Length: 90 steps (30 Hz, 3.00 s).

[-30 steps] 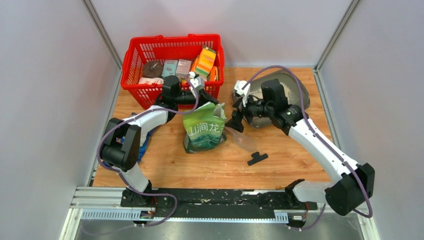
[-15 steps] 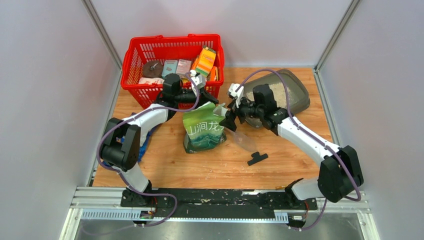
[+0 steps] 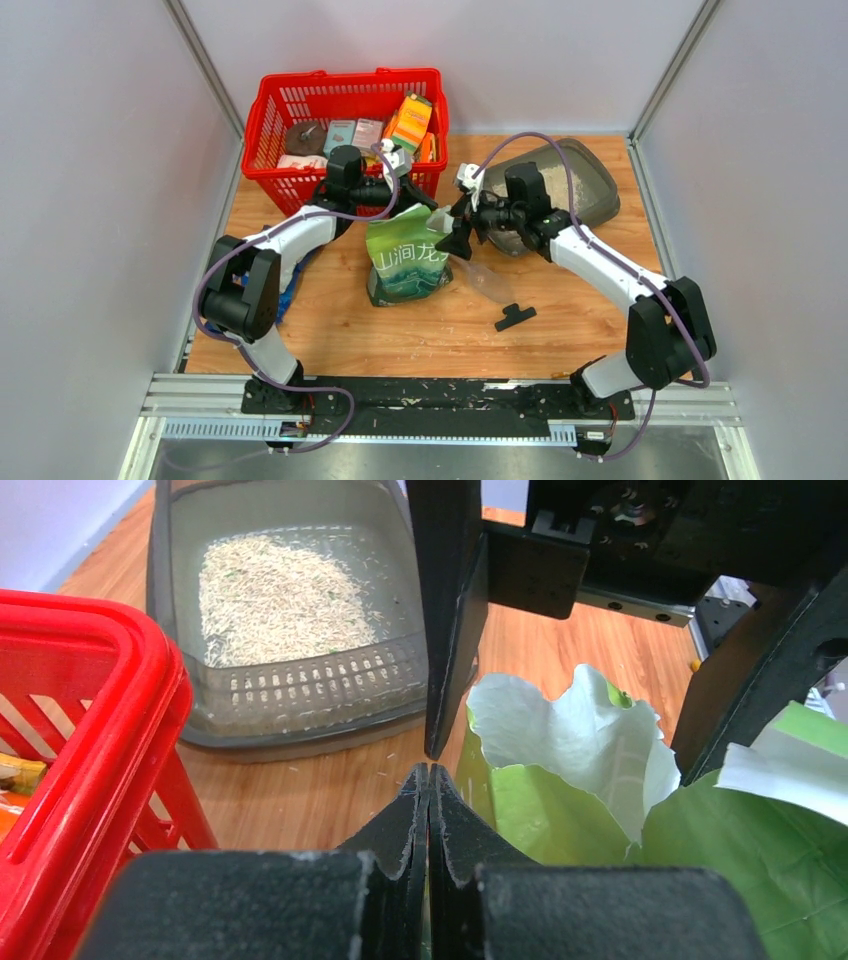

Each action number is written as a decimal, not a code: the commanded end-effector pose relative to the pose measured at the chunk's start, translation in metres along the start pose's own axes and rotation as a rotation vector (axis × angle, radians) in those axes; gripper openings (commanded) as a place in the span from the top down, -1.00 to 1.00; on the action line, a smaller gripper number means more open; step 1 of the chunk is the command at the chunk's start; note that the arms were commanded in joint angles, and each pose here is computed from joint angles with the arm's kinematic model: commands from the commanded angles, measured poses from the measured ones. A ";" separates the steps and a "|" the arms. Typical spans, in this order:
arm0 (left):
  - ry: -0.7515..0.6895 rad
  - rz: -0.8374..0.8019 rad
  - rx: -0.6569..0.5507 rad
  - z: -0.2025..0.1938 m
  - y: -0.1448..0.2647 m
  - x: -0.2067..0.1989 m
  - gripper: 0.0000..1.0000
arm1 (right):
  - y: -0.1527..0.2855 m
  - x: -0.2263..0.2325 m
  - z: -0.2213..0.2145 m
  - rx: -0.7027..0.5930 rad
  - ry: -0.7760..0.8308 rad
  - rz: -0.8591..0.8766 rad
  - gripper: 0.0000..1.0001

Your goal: Fill the litter box with clean litter

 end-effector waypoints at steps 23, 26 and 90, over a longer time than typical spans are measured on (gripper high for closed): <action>0.030 0.005 -0.004 0.021 -0.001 0.011 0.97 | -0.005 0.000 0.031 -0.163 0.026 0.166 -0.31; 0.034 0.019 -0.003 0.022 0.001 0.012 0.97 | -0.003 -0.001 0.032 -0.181 0.022 0.136 -0.29; 0.023 0.277 0.178 0.003 0.126 -0.135 0.02 | 0.003 0.007 0.029 -0.164 -0.322 0.261 1.00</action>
Point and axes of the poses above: each gripper's point midway between its finger pads, its own y axis back along the fingers, its own x axis along the line the jaws close on, z = x × y, the point moved 5 cm from there along y, back along the fingers, and after that the axes turned 15 degrees about y, right-handed, at the moved point
